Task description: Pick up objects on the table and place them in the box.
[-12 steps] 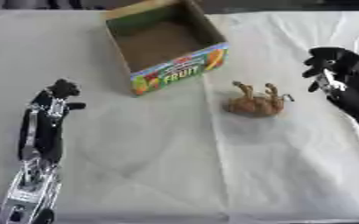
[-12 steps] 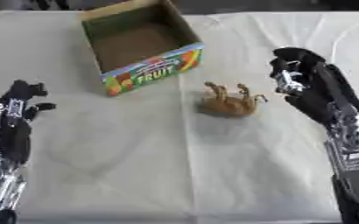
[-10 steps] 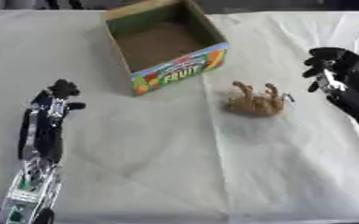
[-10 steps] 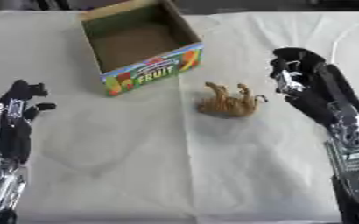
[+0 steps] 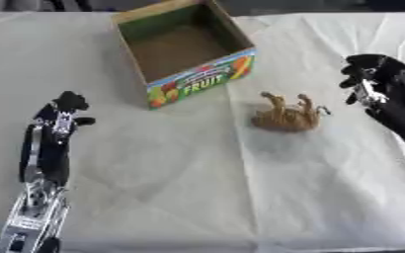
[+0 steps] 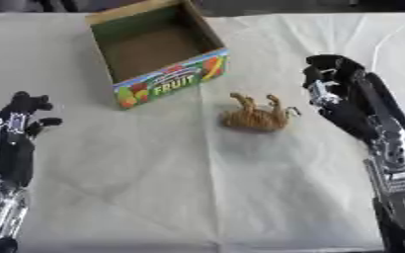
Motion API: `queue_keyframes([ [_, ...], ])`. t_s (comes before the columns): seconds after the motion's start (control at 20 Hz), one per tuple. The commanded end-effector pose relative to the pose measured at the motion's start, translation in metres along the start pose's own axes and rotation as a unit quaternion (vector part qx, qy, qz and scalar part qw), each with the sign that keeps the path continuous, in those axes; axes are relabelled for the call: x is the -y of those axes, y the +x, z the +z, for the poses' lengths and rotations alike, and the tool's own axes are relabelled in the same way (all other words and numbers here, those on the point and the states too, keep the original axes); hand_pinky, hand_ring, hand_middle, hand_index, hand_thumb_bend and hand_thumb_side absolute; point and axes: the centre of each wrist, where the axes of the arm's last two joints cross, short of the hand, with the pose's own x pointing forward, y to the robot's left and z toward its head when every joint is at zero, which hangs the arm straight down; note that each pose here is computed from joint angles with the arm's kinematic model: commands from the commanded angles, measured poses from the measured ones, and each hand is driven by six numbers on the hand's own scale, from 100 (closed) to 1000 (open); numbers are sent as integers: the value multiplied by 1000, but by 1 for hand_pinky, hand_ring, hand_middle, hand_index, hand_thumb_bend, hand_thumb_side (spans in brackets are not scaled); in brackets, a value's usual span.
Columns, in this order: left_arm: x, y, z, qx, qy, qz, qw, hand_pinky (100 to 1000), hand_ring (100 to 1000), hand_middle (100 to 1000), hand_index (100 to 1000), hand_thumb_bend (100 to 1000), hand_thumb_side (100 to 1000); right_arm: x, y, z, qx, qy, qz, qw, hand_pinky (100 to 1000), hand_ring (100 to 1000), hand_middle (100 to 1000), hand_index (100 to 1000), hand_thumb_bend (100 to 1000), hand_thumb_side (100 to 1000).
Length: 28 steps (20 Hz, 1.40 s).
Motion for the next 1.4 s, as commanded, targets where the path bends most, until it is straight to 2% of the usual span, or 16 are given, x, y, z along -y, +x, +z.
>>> queue_keyframes([
  [0.05, -2, 6, -3, 12, -2, -3, 1000, 614, 873, 536, 624, 554, 682, 14, 8, -4, 18, 17, 48, 999, 511, 728, 745, 840, 100, 511],
  [0.1, -3, 6, -3, 12, -1, -4, 1000, 614, 873, 536, 624, 553, 682, 17, 10, -6, 22, 30, 66, 997, 521, 742, 758, 848, 100, 491],
  [0.15, -3, 6, -3, 12, -1, -5, 1000, 614, 873, 535, 624, 553, 681, 22, 12, -7, 25, 42, 85, 995, 540, 767, 781, 861, 100, 403],
  [0.25, -4, 6, -3, 12, -1, -6, 1000, 614, 872, 535, 624, 554, 680, 34, 16, -9, 28, 66, 129, 989, 569, 795, 809, 877, 100, 282],
  [0.5, -5, 5, -2, 10, -1, -8, 1000, 614, 872, 534, 624, 555, 679, 59, 29, -15, 32, 110, 232, 966, 615, 838, 848, 902, 100, 167],
  [0.75, -5, 5, -2, 9, -3, -11, 1000, 615, 871, 534, 624, 554, 679, 71, 27, -20, 23, 133, 308, 942, 615, 818, 833, 904, 100, 151],
  [0.9, -6, 4, -1, 8, -4, -12, 1000, 615, 871, 533, 624, 554, 679, 78, 24, -24, 16, 148, 334, 931, 622, 816, 834, 908, 100, 155],
  [1.2, -5, 4, -1, 6, -9, -12, 1000, 615, 871, 533, 625, 552, 679, 85, 10, -36, -3, 176, 347, 921, 618, 806, 827, 906, 100, 209],
  [1.4, -4, 4, -1, 5, -12, -11, 1000, 615, 871, 533, 625, 552, 679, 81, -4, -45, -11, 200, 353, 914, 639, 822, 840, 913, 100, 244],
])
